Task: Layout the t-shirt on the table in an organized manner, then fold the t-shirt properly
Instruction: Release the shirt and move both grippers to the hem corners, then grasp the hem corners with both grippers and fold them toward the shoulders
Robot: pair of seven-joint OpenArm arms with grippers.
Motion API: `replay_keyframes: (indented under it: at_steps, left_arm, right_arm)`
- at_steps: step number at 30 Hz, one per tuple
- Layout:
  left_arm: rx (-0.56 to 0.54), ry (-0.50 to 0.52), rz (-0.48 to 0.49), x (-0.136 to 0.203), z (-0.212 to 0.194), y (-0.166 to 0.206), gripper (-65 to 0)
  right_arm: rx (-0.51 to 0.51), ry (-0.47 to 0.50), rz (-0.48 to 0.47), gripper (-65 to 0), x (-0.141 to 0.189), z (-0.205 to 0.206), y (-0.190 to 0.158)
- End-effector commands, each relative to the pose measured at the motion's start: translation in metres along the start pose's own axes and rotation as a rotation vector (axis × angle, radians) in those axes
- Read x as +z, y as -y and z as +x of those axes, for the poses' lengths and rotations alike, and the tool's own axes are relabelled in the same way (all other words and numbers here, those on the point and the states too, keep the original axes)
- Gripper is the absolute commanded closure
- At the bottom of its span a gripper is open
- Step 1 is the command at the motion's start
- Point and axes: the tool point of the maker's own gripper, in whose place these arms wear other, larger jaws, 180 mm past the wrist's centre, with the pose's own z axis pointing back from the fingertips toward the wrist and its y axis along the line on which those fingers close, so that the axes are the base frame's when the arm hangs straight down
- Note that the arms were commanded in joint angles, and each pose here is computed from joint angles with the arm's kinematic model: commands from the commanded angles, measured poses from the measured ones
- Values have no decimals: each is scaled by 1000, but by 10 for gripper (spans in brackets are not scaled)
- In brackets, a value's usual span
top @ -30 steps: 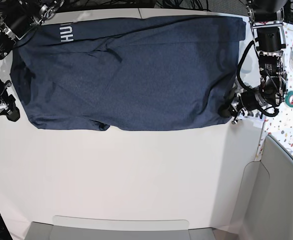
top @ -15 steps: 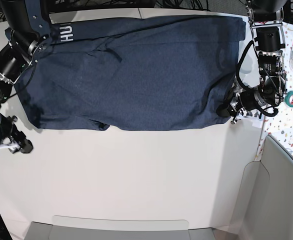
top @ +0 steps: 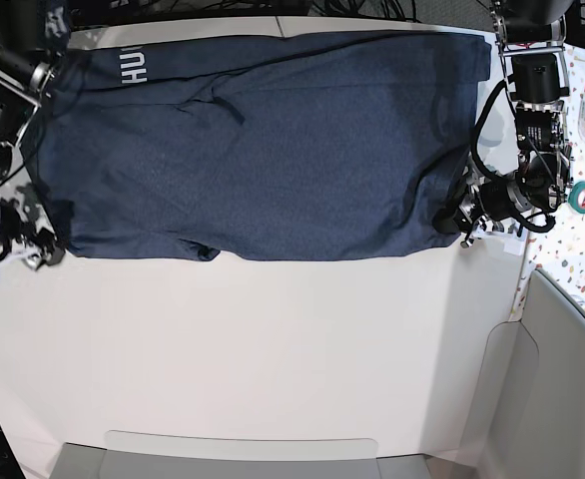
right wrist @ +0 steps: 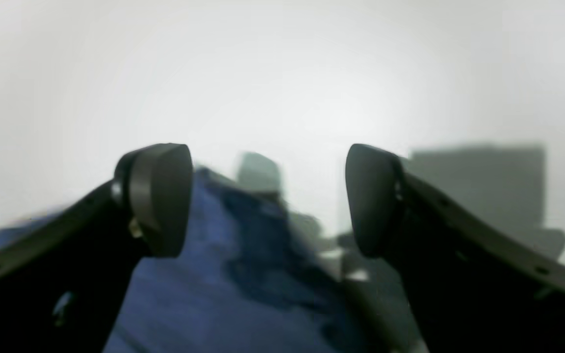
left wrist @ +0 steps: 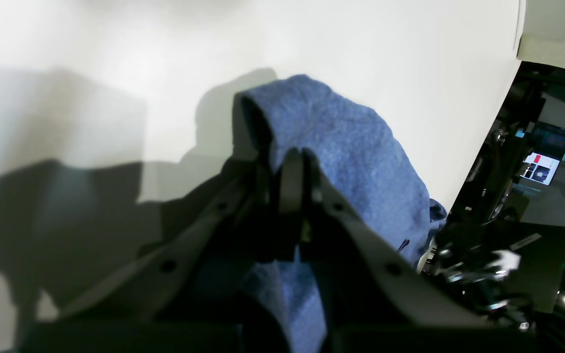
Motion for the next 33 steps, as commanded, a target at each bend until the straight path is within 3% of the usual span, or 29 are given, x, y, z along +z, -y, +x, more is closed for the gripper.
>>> replay_keyframes:
  at_steps: [1, 5, 13, 19, 22, 26, 33]
  left_arm:
    - [-10, -9, 88, 2, -1, -19, 0]
    - [-9, -9, 89, 2, -2, -19, 0]
    - [-8, -12, 90, 2, -3, -20, 0]
    - [-6, -12, 91, 2, -3, -20, 0]
    - [-5, -14, 91, 1, -4, -21, 0]
    - [-4, -15, 90, 1, -5, -20, 0]
    - [-7, 2, 76, 3, 1, -15, 0]
  right_arm:
    - [12, 68, 24, -478, 8, 24, -6]
    - [19, 25, 25, -478, 1, 0, -1]
    - [157, -54, 91, -477, -17, -22, -31]
    - [165, -90, 106, -464, -25, -39, -38]
    - [162, -98, 106, -329, -26, -44, -38]
    - [162, -98, 107, 0, -26, -44, -38]
    - [156, -81, 110, 0, -25, -38, -39]
